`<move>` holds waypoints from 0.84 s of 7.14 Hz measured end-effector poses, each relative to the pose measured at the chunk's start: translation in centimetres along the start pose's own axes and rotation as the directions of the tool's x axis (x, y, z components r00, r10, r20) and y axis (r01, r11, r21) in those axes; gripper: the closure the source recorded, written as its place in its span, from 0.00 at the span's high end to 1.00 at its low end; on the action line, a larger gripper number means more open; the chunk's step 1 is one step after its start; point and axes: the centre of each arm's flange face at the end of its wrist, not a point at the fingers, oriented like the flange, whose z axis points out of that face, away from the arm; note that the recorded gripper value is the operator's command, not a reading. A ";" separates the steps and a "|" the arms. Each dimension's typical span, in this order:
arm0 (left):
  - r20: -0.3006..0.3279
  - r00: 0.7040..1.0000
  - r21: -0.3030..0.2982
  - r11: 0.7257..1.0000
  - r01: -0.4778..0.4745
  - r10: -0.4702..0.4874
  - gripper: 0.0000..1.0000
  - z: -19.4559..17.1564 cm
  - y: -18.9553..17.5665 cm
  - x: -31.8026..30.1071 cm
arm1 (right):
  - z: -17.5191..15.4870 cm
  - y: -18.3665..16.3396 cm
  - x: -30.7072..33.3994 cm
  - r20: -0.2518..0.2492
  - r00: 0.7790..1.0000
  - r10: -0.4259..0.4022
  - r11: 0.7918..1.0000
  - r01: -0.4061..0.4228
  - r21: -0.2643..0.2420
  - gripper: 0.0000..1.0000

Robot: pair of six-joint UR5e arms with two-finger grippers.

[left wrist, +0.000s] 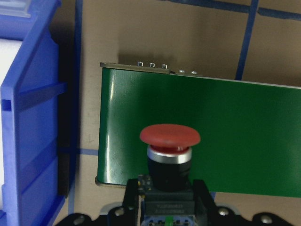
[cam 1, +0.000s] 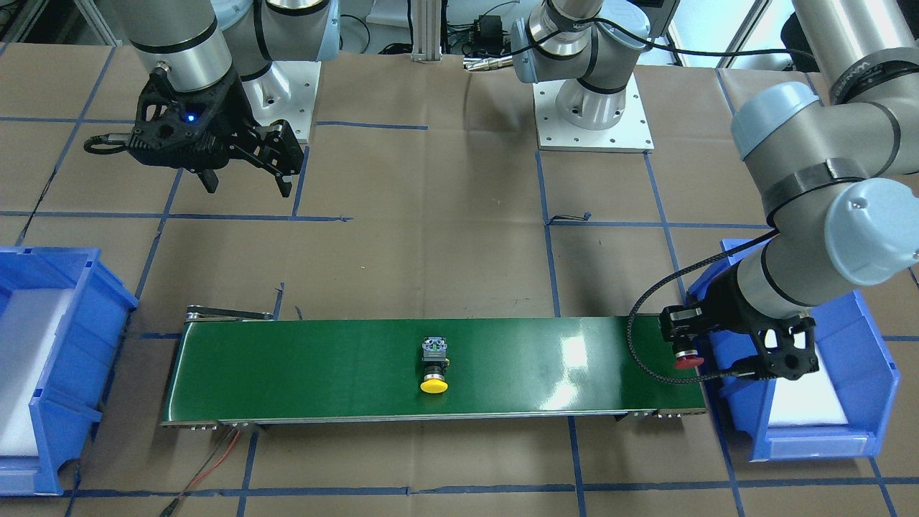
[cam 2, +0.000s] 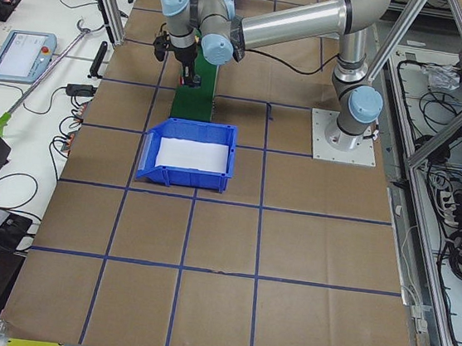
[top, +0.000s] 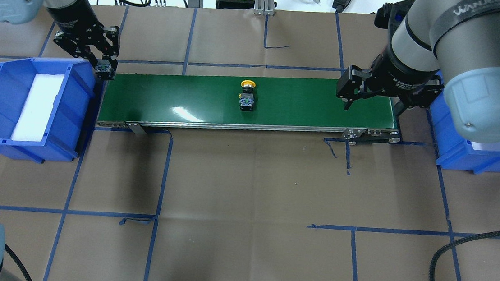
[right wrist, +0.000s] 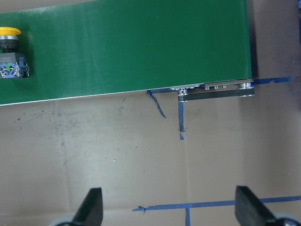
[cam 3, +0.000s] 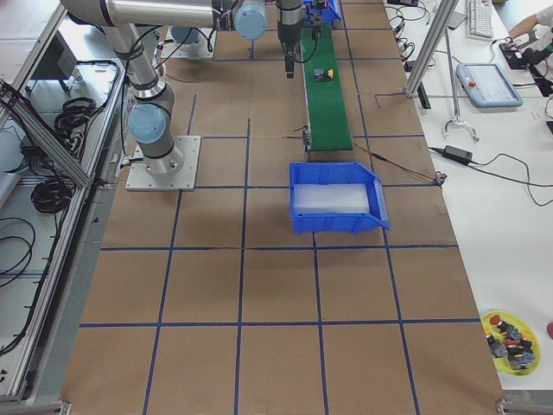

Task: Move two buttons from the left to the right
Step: 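Carry the red button with the left gripper and set it on the belt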

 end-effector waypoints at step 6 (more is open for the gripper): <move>0.013 0.998 0.080 0.994 -0.070 0.069 0.46 7.4 0.2 -0.2 | 0.1 0.0 0.0 0.000 1.000 -0.004 1.000 0.004 -0.002 1.00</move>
